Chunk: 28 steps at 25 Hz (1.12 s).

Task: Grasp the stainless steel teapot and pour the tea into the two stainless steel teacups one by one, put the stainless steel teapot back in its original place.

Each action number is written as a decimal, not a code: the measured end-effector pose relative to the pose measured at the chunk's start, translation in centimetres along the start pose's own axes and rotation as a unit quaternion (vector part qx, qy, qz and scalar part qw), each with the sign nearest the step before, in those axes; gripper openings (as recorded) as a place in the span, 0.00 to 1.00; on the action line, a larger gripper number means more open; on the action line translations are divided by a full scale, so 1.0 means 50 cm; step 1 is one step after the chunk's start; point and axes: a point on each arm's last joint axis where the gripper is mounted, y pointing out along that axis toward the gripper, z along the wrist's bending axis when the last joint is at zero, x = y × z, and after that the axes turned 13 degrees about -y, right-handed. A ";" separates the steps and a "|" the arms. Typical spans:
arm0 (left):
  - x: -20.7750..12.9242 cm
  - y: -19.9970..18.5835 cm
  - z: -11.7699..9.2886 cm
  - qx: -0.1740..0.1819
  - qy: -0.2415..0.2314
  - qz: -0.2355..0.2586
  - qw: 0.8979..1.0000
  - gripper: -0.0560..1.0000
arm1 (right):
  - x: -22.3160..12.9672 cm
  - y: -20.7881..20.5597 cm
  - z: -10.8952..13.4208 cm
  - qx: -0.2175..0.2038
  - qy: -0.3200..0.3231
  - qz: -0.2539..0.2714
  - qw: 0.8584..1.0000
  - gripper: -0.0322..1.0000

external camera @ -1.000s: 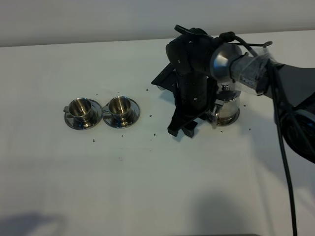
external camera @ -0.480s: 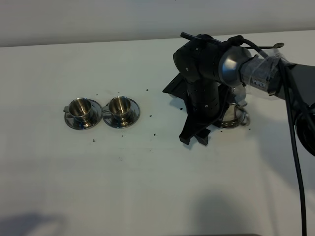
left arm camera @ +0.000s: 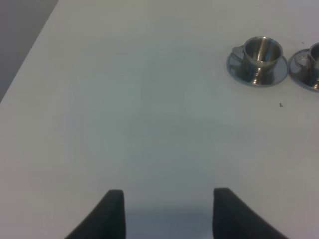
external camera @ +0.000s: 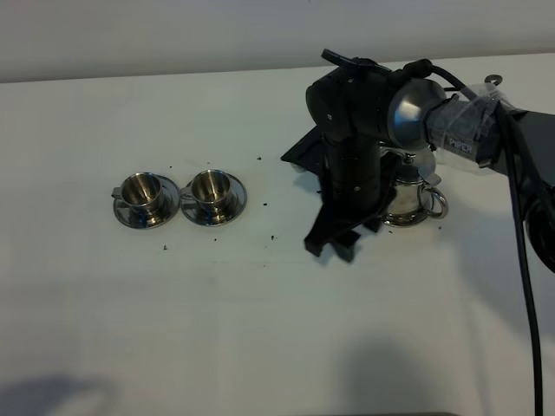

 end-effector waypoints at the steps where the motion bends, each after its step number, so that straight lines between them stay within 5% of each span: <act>1: 0.000 0.000 0.000 0.000 0.000 0.000 1.000 0.47 | 0.004 -0.011 0.013 0.006 -0.006 -0.010 1.000 0.53; 7: 0.000 0.000 0.000 0.000 0.000 0.000 1.000 0.47 | -0.006 -0.132 0.055 -0.013 -0.020 -0.077 0.997 0.52; 13: 0.000 0.000 0.000 0.000 -0.001 0.000 1.000 0.47 | -0.052 -0.199 0.001 -0.067 0.033 -0.097 0.992 0.52; 28: 0.000 0.000 0.000 0.000 -0.001 0.000 1.000 0.47 | -0.210 -0.158 -0.116 -0.066 0.095 -0.067 0.991 0.52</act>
